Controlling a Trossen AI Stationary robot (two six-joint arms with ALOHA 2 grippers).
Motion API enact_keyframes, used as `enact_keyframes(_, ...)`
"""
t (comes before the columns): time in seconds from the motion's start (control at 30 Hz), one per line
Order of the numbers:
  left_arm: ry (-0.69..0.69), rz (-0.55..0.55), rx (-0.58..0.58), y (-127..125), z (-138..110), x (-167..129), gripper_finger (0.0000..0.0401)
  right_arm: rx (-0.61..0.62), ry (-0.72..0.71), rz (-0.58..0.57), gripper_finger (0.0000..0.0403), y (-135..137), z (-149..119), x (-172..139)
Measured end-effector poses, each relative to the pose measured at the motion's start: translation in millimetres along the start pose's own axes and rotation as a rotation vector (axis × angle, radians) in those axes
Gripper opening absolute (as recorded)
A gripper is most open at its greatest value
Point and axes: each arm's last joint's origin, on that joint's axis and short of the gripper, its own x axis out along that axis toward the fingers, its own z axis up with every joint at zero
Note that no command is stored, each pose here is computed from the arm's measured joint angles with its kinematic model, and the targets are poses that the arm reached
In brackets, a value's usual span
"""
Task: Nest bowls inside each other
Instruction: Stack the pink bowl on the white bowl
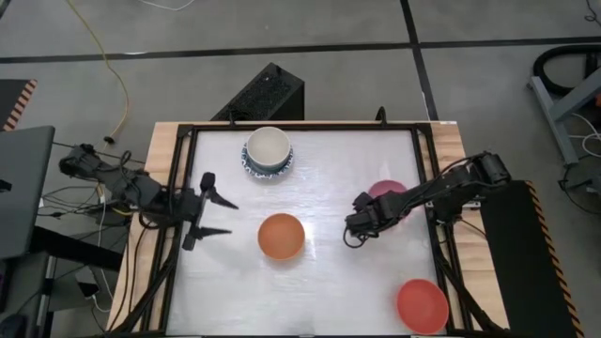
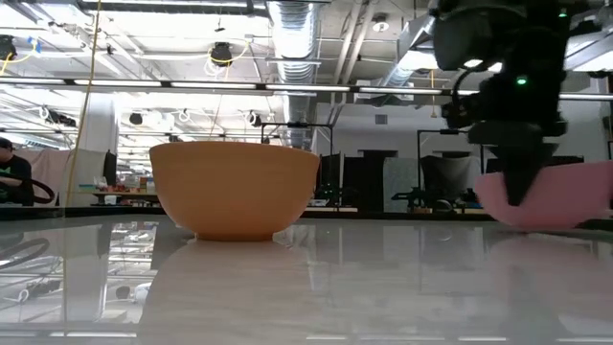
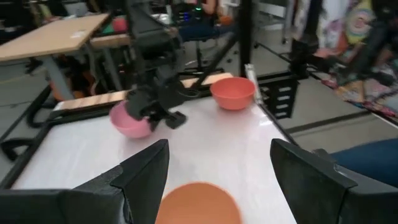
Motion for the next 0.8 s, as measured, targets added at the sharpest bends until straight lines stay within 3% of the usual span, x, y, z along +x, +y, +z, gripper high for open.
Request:
enact_keyframes(0.23, 0.047, 0.110, -0.078, 19.5, -5.2, -13.7, 0.0270, -0.005, -0.220, 0.106, 0.0007, 4.0, 38.4, 5.4)
enact_keyframes(0.37, 0.073, 0.136, -0.100, 23.4, -8.2, -16.9, 0.0270, 0.025, -0.312, 0.157, 0.0006, -3.3, 66.7, 9.7)
enact_keyframes(0.6, 0.115, 0.161, -0.086, 26.5, -12.2, -15.2, 0.0270, 0.081, -0.591, 0.281, 0.0006, -17.5, 120.1, 6.0)
enact_keyframes(0.8, 0.156, 0.182, -0.078, 29.3, -16.2, -15.6, 0.0270, 0.059, -0.723, 0.264, 0.0006, -31.3, 157.7, -4.9)
